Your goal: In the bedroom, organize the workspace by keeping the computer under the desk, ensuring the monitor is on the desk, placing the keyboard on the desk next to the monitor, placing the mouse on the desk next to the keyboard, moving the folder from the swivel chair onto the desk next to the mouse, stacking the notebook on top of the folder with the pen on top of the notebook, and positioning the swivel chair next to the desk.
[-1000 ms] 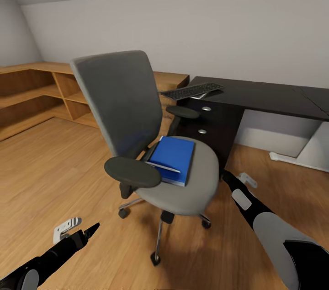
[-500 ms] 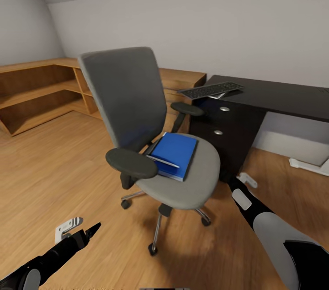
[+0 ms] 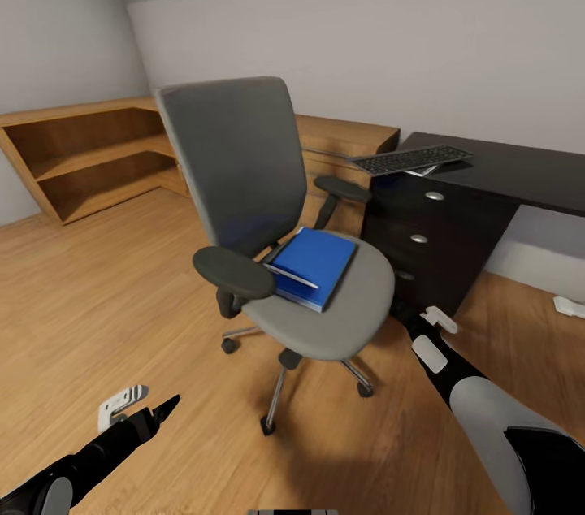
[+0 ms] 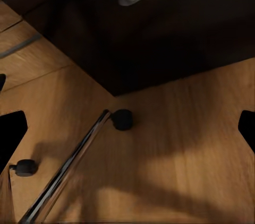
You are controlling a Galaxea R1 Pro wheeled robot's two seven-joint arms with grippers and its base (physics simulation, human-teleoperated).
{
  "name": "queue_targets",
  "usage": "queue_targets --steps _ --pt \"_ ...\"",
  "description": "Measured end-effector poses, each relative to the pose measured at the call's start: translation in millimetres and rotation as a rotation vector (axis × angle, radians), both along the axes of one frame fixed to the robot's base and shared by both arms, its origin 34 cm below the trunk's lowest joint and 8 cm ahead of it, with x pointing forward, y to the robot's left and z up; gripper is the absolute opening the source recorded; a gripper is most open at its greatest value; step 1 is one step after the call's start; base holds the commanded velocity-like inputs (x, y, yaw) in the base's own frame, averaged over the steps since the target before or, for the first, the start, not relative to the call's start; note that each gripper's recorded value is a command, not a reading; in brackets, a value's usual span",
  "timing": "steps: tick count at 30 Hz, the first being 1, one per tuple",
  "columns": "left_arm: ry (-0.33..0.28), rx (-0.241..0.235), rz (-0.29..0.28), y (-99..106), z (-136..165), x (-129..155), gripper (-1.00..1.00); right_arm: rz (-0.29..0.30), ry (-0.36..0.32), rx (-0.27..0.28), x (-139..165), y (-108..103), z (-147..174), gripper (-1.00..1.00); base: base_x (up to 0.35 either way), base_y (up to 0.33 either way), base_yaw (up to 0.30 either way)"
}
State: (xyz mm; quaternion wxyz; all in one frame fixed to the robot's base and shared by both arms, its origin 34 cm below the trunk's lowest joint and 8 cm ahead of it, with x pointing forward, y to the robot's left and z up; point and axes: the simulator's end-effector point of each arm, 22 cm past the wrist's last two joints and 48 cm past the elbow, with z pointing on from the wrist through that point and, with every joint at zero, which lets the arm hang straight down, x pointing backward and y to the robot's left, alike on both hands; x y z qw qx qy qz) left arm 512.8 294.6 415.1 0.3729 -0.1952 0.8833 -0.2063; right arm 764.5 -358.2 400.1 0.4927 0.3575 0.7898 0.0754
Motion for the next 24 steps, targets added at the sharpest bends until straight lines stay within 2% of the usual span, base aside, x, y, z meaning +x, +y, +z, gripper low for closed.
queue_targets --steps 5,14,24 --pt "0.005 0.0 0.0 0.2 -1.8 -0.5 1.0 0.01 0.0 0.001 0.5 2.8 -2.3 1.0 0.0 0.0 0.15" --pt "0.006 0.001 0.001 1.0 -2.1 -0.6 1.0 0.01 0.0 0.0 0.4 2.2 -2.6 1.0 -0.006 0.0 0.012" --pt "0.008 0.001 0.001 1.3 -2.7 -0.8 1.0 0.01 0.005 0.002 -0.2 1.6 -4.1 1.0 -0.298 0.006 0.0"
